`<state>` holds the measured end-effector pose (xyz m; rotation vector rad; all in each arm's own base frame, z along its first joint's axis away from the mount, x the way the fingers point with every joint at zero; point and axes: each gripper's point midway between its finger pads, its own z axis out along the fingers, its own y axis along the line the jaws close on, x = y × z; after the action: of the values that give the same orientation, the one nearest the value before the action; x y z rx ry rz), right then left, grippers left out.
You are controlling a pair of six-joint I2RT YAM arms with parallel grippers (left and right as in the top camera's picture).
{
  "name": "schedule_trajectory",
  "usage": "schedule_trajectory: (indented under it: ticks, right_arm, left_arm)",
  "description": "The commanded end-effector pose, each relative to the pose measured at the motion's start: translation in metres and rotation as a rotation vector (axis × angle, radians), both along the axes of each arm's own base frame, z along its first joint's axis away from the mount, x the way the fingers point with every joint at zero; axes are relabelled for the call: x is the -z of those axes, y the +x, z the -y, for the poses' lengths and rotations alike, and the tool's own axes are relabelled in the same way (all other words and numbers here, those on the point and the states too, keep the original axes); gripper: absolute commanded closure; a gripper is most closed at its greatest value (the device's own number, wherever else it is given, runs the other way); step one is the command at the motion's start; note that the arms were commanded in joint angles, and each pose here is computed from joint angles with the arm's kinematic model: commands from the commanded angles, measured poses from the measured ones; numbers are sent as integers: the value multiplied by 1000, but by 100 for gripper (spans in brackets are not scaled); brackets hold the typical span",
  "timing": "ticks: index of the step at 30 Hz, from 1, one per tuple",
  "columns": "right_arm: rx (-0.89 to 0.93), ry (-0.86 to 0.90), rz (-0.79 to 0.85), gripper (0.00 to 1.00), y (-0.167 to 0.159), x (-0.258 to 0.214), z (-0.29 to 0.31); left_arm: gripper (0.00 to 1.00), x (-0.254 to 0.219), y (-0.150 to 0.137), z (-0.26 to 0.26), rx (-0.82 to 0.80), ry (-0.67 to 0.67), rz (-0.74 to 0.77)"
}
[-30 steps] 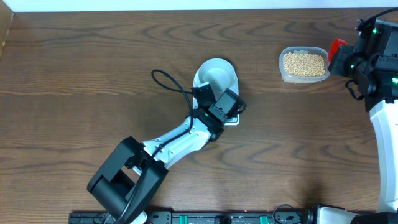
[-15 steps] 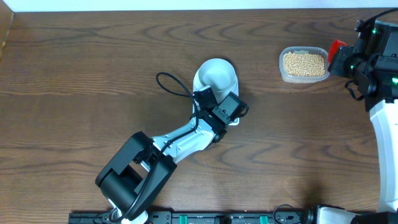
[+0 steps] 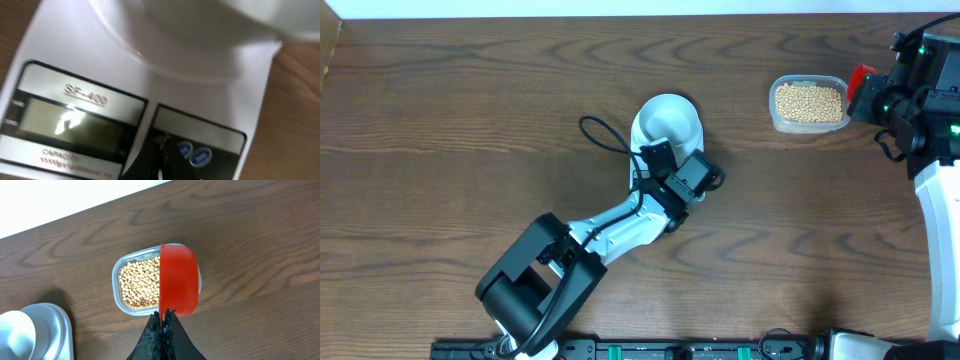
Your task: Scoop item into bowl and weigh 50g on scale
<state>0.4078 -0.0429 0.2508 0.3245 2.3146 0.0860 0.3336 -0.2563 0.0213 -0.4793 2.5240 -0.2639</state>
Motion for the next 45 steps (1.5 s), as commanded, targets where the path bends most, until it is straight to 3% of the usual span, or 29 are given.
schedule_trajectory:
  ticks: [1,45]
  right_arm:
    - [-9,-6,13,99,2,-6,1]
    - [-9,-5,6,99,1,-5,0]
  left_arm:
    - [93,8,-4,0,37,34,-16]
    - [93,17,-3,-10,5,61,-29]
